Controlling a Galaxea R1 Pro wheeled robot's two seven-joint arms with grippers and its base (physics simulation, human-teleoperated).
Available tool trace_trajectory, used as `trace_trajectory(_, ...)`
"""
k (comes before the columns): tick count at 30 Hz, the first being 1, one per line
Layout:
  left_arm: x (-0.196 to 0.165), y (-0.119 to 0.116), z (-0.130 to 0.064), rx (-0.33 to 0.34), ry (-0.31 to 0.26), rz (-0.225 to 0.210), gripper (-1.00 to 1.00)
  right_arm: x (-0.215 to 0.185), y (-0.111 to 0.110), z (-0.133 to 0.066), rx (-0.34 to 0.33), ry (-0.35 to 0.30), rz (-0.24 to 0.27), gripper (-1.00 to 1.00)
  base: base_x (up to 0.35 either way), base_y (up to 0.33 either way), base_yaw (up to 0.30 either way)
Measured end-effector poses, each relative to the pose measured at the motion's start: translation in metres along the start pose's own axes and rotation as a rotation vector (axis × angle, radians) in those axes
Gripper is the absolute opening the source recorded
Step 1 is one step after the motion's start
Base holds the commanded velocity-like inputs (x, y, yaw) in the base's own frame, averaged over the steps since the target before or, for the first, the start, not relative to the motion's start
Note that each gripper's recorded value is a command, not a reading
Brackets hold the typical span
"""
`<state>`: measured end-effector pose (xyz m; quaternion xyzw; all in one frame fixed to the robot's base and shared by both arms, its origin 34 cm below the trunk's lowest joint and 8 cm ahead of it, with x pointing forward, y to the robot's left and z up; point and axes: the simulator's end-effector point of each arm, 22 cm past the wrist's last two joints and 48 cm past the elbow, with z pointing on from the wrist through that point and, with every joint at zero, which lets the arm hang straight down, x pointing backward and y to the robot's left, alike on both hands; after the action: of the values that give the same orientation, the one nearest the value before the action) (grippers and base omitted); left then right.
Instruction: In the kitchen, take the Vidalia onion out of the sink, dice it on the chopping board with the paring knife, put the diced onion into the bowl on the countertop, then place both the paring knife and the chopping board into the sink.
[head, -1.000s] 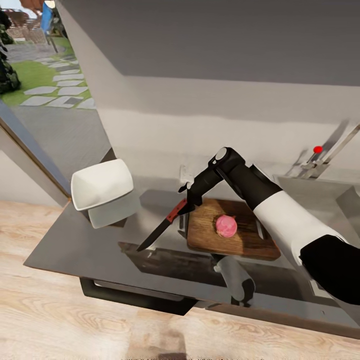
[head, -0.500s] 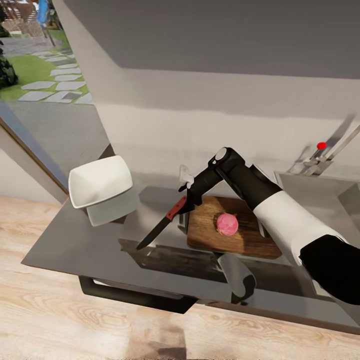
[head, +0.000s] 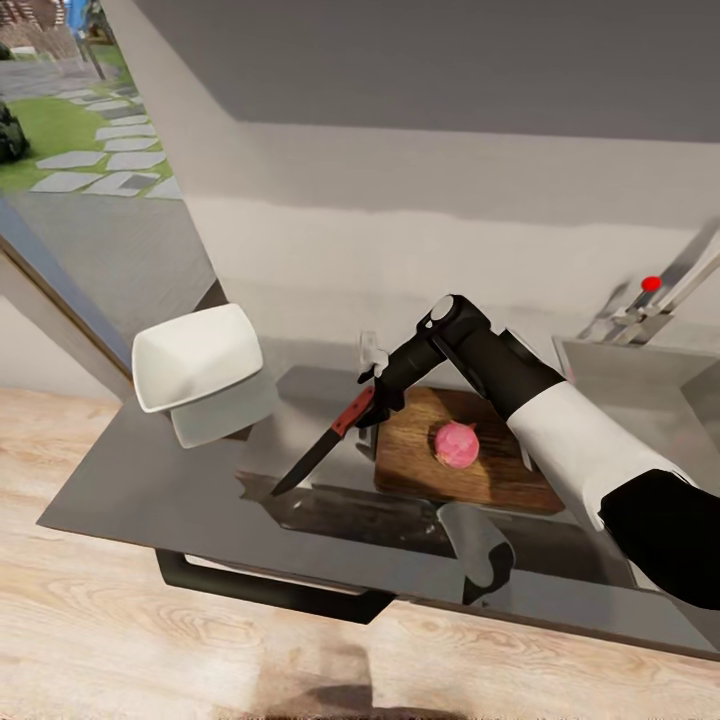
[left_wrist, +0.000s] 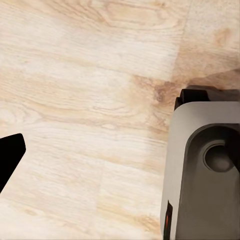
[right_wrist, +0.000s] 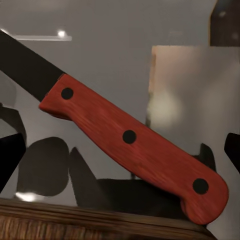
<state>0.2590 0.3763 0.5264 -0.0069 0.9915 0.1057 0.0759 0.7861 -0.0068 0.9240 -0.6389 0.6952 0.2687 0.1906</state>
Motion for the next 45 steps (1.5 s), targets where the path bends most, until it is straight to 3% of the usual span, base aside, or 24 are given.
trace_trajectory(15, 0.010, 0.000, 0.001, -0.001, 0.023, 0.005, 1.00, 0.010, -0.002, 0.012, -0.017, 0.001, 0.014, 1.00, 0.000, 0.000, 0.000)
trace_trajectory(45, 0.019, 0.000, 0.002, 0.000, 0.043, 0.010, 1.00, 0.009, -0.007, 0.014, -0.013, -0.007, -0.002, 1.00, 0.000, 0.000, 0.000)
